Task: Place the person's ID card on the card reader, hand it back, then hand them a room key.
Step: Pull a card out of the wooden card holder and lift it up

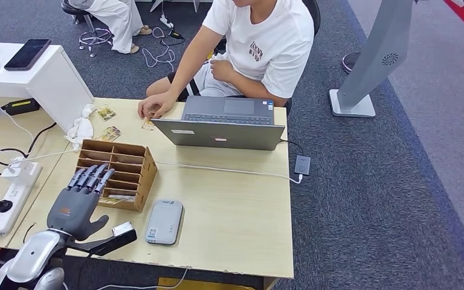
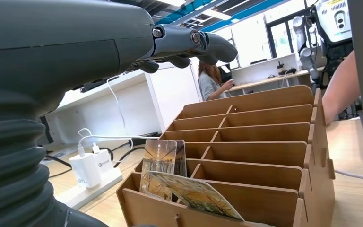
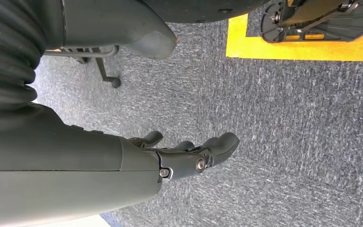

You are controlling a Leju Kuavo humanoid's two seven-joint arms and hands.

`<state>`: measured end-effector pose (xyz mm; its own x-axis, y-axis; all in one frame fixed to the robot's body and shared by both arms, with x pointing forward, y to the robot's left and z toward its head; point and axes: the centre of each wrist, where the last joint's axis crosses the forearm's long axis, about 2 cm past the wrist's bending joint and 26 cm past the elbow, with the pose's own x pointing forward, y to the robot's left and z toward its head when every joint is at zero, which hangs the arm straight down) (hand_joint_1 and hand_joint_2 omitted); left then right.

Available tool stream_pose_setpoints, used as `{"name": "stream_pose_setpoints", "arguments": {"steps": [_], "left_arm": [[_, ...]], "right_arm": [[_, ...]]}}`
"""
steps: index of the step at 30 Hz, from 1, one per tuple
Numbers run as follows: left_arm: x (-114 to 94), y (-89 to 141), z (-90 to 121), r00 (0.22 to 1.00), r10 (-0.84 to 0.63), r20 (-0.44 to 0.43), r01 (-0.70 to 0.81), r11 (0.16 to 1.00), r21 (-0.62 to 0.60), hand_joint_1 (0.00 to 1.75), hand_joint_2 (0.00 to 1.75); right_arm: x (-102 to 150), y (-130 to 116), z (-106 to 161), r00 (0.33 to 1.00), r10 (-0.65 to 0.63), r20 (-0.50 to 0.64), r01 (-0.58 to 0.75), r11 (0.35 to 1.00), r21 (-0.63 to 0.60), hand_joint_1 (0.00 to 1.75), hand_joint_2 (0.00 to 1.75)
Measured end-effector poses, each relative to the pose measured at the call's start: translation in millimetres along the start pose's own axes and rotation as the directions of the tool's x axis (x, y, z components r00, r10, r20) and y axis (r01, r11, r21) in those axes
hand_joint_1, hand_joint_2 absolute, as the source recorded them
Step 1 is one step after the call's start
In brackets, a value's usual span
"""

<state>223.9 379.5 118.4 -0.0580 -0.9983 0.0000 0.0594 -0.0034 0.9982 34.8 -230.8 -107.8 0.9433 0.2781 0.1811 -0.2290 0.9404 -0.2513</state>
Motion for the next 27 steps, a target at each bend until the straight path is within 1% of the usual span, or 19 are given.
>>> {"name": "stream_pose_setpoints", "arguments": {"steps": [6, 10, 24, 25, 27], "left_arm": [[5.1, -1.9, -12.3, 1.000, -0.003, -0.005, 0.003, 1.000, -0.007, 0.00, 1.75], [7.1, -4.1, -17.0, 1.000, 0.001, -0.007, -0.001, 1.000, -0.015, 0.00, 1.75], [3.6, -12.8, -18.3, 1.000, 0.003, -0.029, -0.004, 0.999, -0.052, 0.00, 1.75], [3.4, -13.2, -18.2, 1.000, 0.003, -0.029, -0.005, 0.999, -0.054, 0.36, 1.75], [3.1, -14.1, -18.0, 1.000, 0.003, -0.031, -0.005, 0.998, -0.058, 1.23, 1.75]], "right_arm": [[0.8, -0.1, -0.1, 1.000, 0.003, -0.001, -0.003, 1.000, 0.003, 0.00, 1.75], [1.2, -0.2, -0.2, 1.000, 0.006, -0.001, -0.006, 1.000, 0.007, 0.00, 1.75], [1.5, -0.3, -0.2, 1.000, 0.012, 0.001, -0.012, 1.000, 0.009, 0.00, 1.75], [1.5, -0.3, -0.2, 1.000, 0.012, 0.000, -0.012, 1.000, 0.009, 0.00, 1.75], [1.5, -0.3, -0.3, 1.000, 0.013, -0.001, -0.013, 1.000, 0.009, 0.00, 1.75]]}}
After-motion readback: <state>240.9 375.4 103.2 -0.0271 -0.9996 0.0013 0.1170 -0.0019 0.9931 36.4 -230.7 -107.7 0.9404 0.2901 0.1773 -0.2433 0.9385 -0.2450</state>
